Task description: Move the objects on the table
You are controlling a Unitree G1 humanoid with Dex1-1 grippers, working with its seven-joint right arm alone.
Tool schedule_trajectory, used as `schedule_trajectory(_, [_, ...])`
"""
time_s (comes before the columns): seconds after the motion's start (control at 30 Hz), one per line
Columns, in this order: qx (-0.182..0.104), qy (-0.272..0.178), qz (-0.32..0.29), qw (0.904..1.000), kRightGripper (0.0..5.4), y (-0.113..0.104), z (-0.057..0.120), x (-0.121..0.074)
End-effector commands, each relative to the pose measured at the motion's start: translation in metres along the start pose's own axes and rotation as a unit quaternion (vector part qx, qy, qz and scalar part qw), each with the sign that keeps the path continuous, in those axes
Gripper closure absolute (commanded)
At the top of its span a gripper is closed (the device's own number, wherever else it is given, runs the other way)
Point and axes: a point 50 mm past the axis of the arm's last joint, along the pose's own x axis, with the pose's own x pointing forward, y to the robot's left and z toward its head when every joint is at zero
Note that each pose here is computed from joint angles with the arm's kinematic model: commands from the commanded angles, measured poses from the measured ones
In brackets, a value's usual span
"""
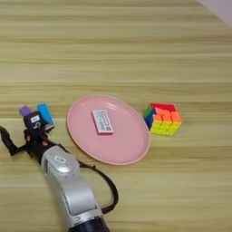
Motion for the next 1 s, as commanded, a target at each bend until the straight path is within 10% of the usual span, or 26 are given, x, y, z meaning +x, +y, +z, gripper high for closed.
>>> schedule_trajectory(0.03, [0.012, -0.02, 0.015, 0.9996, 0.07, 0.007, 0.009, -0.006])
schedule_trajectory(1.0, [0.027, 0.007, 0.025, 0.9993, 0.07, 0.022, 0.0, -0.044])
